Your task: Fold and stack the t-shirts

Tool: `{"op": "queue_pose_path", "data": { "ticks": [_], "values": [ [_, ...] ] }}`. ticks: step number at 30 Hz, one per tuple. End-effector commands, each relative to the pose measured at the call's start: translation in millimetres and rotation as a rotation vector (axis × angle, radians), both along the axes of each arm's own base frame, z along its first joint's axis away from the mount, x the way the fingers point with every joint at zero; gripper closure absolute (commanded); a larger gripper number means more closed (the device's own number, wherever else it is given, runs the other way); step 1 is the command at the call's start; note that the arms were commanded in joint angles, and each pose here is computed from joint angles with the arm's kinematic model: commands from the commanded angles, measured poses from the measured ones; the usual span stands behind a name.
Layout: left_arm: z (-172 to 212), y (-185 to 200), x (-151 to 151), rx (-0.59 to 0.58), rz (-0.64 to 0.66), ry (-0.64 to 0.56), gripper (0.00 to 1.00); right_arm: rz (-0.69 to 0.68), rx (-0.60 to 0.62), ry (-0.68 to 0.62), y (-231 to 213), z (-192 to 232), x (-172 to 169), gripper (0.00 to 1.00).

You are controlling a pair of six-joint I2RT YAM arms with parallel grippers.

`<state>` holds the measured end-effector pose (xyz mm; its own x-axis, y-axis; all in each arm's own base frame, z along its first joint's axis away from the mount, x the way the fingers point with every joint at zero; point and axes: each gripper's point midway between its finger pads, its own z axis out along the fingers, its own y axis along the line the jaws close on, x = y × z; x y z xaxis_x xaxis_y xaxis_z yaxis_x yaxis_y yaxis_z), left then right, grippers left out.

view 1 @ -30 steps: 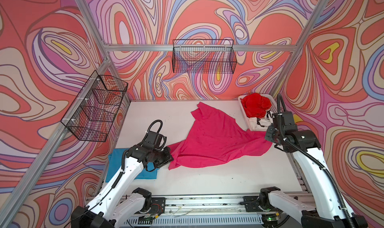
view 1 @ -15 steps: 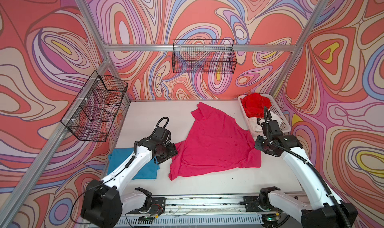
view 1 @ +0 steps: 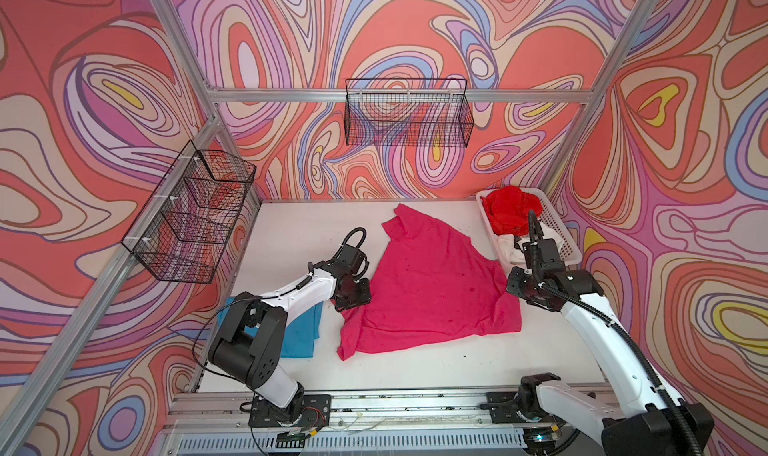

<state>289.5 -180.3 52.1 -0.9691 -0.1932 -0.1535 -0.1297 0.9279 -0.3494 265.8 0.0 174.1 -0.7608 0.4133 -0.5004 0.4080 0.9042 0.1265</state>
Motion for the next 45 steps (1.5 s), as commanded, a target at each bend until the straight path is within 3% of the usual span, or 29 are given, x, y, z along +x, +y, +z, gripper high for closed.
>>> {"op": "queue_pose_path", "data": {
  "ticks": [1, 7, 12, 20, 24, 28, 35, 38, 42, 45],
  "values": [
    [20, 2, 8, 0.011, 0.002, -0.05, 1.0, -0.006, 0.015, -0.009, 1, -3, -1, 1.0],
    [162, 10, 28, 0.01, -0.018, -0.331, 1.0, -0.042, -0.068, -0.064, -16, 34, -6, 1.0],
    [223, 13, 47, 0.05, -0.088, -0.421, 1.0, -0.053, -0.106, -0.157, -22, 83, 5, 1.0],
    [229, 19, 113, 0.004, -0.072, -0.453, 1.0, -0.009, -0.144, -0.22, -20, 95, 49, 1.0],
    [252, 16, 120, -0.002, -0.089, -0.481, 1.0, 0.025, -0.096, -0.236, -8, 101, 64, 1.0],
    [270, 29, 92, 0.007, -0.072, -0.507, 1.0, 0.027, -0.112, -0.248, -12, 118, 45, 1.0],
    [292, 61, 17, 0.005, -0.003, -0.532, 1.0, 0.009, -0.116, -0.217, -21, 138, -18, 1.0],
    [297, 66, 8, 0.009, 0.003, -0.539, 1.0, 0.01, -0.132, -0.19, -23, 136, -28, 1.0],
    [288, 46, 37, -0.035, -0.033, -0.537, 1.0, 0.004, -0.158, -0.187, -26, 124, -13, 1.0],
    [271, 25, 82, -0.053, -0.069, -0.538, 1.0, 0.016, -0.154, -0.181, -22, 107, 7, 1.0]
  ]
}}
